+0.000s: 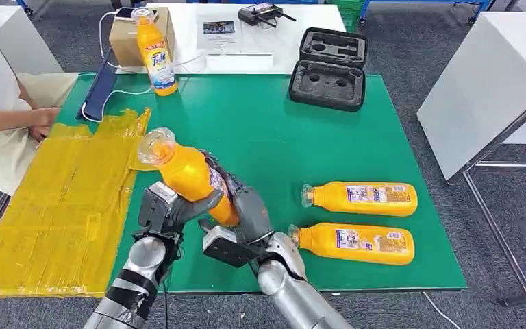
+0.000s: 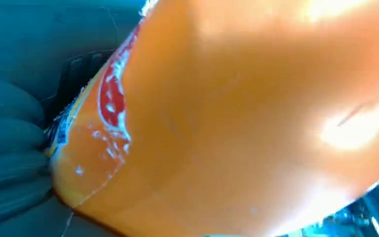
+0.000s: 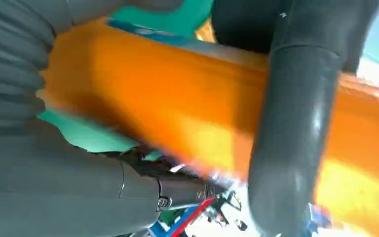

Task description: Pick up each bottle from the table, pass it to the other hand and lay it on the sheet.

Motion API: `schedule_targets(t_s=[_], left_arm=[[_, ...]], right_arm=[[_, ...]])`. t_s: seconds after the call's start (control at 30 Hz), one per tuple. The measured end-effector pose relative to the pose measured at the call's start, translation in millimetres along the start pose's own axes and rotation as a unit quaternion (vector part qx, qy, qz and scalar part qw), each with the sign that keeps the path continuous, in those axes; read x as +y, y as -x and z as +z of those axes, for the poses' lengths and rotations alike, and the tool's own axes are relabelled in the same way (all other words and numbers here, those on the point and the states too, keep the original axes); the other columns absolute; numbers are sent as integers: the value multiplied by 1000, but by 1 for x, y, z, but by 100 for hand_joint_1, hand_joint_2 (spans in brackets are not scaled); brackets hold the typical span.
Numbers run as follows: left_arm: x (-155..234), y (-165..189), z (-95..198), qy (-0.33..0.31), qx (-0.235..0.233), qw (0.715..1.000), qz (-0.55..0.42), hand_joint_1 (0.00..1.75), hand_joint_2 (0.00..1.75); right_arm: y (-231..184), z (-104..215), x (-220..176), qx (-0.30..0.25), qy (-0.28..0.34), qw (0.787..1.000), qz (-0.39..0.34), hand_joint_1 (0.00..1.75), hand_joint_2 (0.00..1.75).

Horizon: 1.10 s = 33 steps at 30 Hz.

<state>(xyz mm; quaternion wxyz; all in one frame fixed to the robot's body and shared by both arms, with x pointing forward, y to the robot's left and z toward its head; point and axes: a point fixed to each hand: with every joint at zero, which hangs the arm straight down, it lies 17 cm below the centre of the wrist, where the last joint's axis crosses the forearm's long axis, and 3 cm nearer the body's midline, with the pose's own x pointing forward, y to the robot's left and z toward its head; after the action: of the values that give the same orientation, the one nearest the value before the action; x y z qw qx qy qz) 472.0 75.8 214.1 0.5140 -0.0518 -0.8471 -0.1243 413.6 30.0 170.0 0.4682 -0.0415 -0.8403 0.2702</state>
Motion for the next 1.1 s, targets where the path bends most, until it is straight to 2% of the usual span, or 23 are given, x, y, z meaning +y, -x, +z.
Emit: schedule_targets(t_s=[0.13, 0.27, 0.33, 0.47, 0.5, 0.6, 0.63, 0.7, 0.73, 0.8, 0.83, 0.9, 1.03, 1.1], left_arm=[[36, -11, -7, -70, -24, 990, -116, 175, 175], [60, -18, -11, -107, -37, 974, -195, 175, 175], [74, -25, -13, -132, -49, 960, -243, 175, 175], [96, -43, -13, -171, -80, 908, -373, 175, 175], [97, -44, -14, -167, -85, 892, -412, 175, 175], [94, -43, -17, -123, -104, 814, -559, 175, 175], [96, -42, -17, -115, -106, 796, -585, 175, 175], [109, -37, -18, -120, -88, 771, -620, 175, 175], [129, -32, -18, -131, -66, 750, -645, 175, 175], [160, -22, -24, -171, -6, 729, -663, 175, 175], [171, -17, -25, -175, 7, 717, -675, 175, 175], [165, -4, -19, -162, 16, 705, -690, 175, 175], [143, 15, -16, -93, -22, 681, -726, 175, 175], [147, 27, -11, -73, -22, 669, -739, 175, 175]], right_arm=[[-25, 10, -32, -31, 46, 998, -10, 0, 175], [-53, 13, -68, -68, 94, 993, -25, 0, 175], [-62, 16, -81, -81, 112, 990, -28, 0, 175], [-76, 19, -101, -101, 138, 985, -28, 0, 175], [-78, 19, -105, -106, 142, 984, -28, 0, 175], [-86, 20, -116, -122, 156, 980, -29, 0, 175], [-88, 21, -119, -126, 159, 979, -28, 0, 175], [-92, 21, -125, -132, 166, 977, -31, 0, 175], [-94, 22, -129, -137, 172, 975, -33, 0, 175], [-99, 23, -139, -145, 185, 971, -49, 0, 175], [-100, 24, -142, -147, 188, 970, -52, 0, 175], [-103, 24, -147, -153, 194, 967, -55, 0, 175], [-106, 25, -153, -157, 198, 966, -59, 0, 175], [-106, 25, -156, -157, 201, 964, -77, 0, 175]])
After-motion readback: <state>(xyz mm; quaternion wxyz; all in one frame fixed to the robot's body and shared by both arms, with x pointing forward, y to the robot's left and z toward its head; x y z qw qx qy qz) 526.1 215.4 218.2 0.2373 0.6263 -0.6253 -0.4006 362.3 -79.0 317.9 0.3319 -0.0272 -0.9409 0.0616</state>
